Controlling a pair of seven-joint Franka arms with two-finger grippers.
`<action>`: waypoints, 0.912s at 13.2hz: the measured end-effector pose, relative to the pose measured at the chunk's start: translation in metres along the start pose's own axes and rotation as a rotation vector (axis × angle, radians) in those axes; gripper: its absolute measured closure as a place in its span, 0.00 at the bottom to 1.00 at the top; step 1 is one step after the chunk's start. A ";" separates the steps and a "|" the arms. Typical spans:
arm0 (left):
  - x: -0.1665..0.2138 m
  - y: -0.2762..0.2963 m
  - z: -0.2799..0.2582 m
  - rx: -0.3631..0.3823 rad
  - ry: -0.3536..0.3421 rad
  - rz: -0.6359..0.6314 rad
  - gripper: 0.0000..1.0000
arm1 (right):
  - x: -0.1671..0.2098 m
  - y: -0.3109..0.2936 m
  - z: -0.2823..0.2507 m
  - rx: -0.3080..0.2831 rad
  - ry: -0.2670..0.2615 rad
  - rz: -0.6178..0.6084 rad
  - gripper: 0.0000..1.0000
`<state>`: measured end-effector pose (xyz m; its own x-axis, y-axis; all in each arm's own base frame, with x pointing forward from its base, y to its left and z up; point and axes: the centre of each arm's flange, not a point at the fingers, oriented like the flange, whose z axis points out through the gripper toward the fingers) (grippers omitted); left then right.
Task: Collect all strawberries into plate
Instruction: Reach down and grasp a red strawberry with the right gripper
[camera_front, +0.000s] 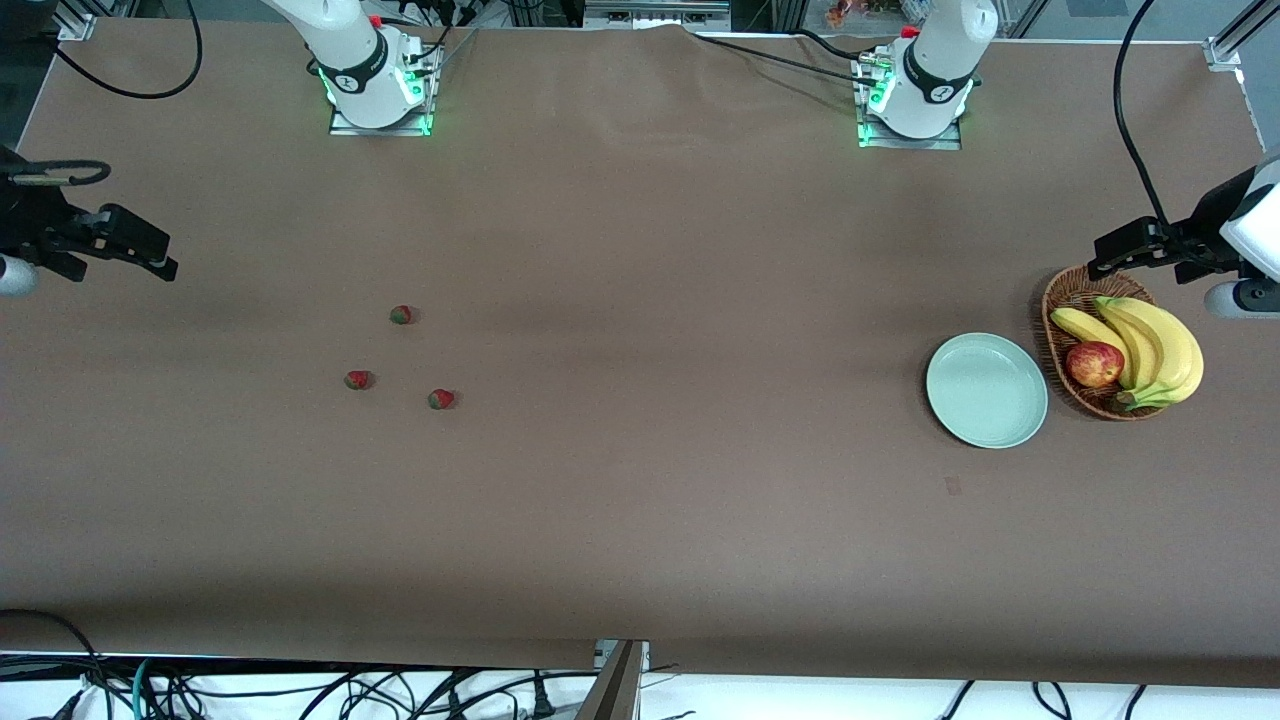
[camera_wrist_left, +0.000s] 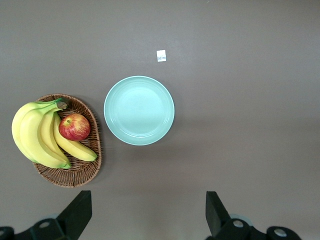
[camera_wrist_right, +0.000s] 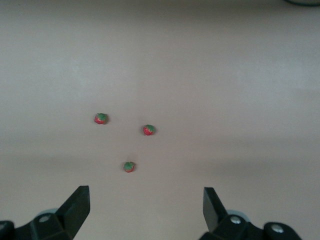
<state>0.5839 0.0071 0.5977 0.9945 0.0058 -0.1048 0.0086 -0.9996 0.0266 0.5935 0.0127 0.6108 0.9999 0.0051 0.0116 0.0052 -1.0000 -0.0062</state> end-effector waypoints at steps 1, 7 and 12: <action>0.000 0.000 0.000 0.000 0.000 0.000 0.00 | 0.006 -0.003 0.015 -0.003 -0.024 -0.003 0.00; 0.000 -0.001 -0.001 0.000 0.002 -0.002 0.00 | 0.059 -0.039 0.197 -0.040 -0.222 -0.051 0.00; 0.001 -0.001 -0.001 0.000 0.002 -0.002 0.00 | 0.035 -0.055 0.330 -0.051 -0.169 -0.084 0.00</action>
<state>0.5847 0.0082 0.5983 0.9947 0.0078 -0.1029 0.0106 -0.9996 0.0263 0.6319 0.0700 0.2811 0.9837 0.0856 -0.1578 0.0928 -0.9949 0.0384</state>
